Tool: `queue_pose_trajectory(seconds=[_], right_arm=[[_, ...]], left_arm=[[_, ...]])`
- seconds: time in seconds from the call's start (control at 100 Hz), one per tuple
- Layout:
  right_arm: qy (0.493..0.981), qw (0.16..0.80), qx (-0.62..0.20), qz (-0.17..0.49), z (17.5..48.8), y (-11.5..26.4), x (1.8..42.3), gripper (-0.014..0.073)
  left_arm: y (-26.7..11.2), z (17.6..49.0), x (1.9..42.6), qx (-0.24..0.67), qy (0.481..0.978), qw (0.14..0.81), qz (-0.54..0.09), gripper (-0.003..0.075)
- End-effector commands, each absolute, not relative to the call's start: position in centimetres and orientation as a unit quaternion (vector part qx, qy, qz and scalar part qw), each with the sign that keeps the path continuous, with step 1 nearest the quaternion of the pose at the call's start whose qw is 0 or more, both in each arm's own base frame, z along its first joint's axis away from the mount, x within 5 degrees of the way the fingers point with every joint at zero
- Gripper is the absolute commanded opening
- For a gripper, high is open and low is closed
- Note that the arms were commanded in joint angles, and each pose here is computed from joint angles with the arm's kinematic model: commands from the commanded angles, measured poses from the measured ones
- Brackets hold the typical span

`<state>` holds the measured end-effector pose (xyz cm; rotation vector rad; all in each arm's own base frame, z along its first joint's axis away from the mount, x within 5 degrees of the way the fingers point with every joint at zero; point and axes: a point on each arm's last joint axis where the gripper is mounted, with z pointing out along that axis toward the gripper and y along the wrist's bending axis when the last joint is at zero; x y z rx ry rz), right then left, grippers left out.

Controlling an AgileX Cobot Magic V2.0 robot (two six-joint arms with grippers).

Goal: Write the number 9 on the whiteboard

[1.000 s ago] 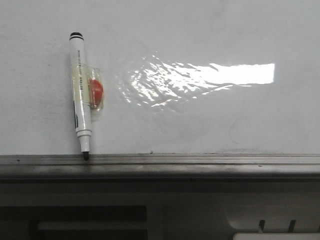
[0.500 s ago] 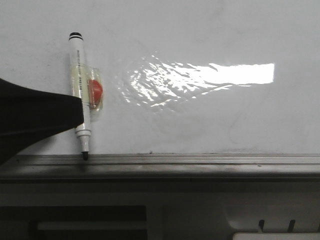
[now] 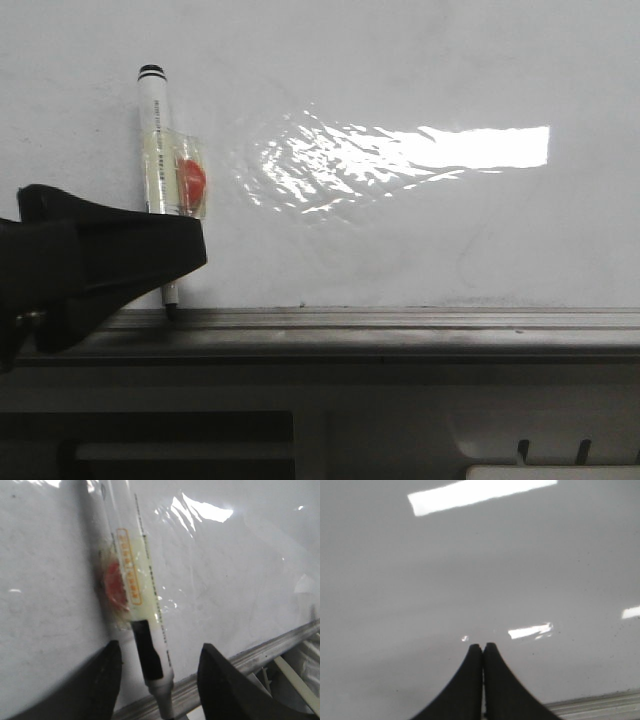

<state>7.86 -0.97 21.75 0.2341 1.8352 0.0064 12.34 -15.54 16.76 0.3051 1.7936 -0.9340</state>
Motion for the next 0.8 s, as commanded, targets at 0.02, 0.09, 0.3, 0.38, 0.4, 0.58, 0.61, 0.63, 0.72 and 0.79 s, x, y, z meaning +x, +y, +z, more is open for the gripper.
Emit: queue_pose_trajectory(seconds=[0.02,0.09,0.3,0.38,0.4,0.58,0.61,0.63,0.72,0.79], right_arm=[[0.766,0.636,0.096,-0.002,23.3,-1.1,8.2,-0.0069],[0.766,0.636,0.096,-0.002,23.3,-1.1,8.2,-0.0069],[0.766,0.635,0.096,-0.002,23.3,-1.1,8.2,-0.0069],[0.769,0.633,0.092,0.002,23.3,-1.0,8.2,-0.0069],[0.77,0.632,0.091,0.003,23.2,-0.9,8.2,-0.0069],[0.807,0.588,0.033,0.033,23.7,0.1,8.4,-0.0069],[0.814,0.579,0.019,0.039,24.0,0.4,8.5,-0.0069],[0.819,0.571,0.009,0.045,24.2,0.6,8.7,-0.0069],[0.835,0.544,-0.04,0.075,25.3,1.7,9.2,-0.0069],[0.838,0.531,-0.081,0.1,26.5,2.9,9.7,-0.0069]], left_arm=[[-16.3,17.8,12.8,0.114,0.719,0.547,-0.414,0.0323],[-16.5,17.8,13.0,0.111,0.719,0.547,-0.413,0.0323],[-16.1,17.6,13.7,0.065,0.733,0.55,-0.394,0.0224],[-16.0,17.5,13.7,0.062,0.735,0.55,-0.391,0.0092],[-16.0,17.5,13.7,0.062,0.735,0.55,-0.391,0.0068],[-16.2,17.6,13.4,0.083,0.731,0.547,-0.4,-0.002],[-16.4,17.7,13.3,0.092,0.728,0.547,-0.404,-0.002],[-16.5,17.8,13.2,0.101,0.726,0.545,-0.407,-0.002],[-16.8,18.2,12.7,0.137,0.712,0.542,-0.425,-0.002],[-17.0,18.6,12.2,0.16,0.702,0.541,-0.436,-0.002]])
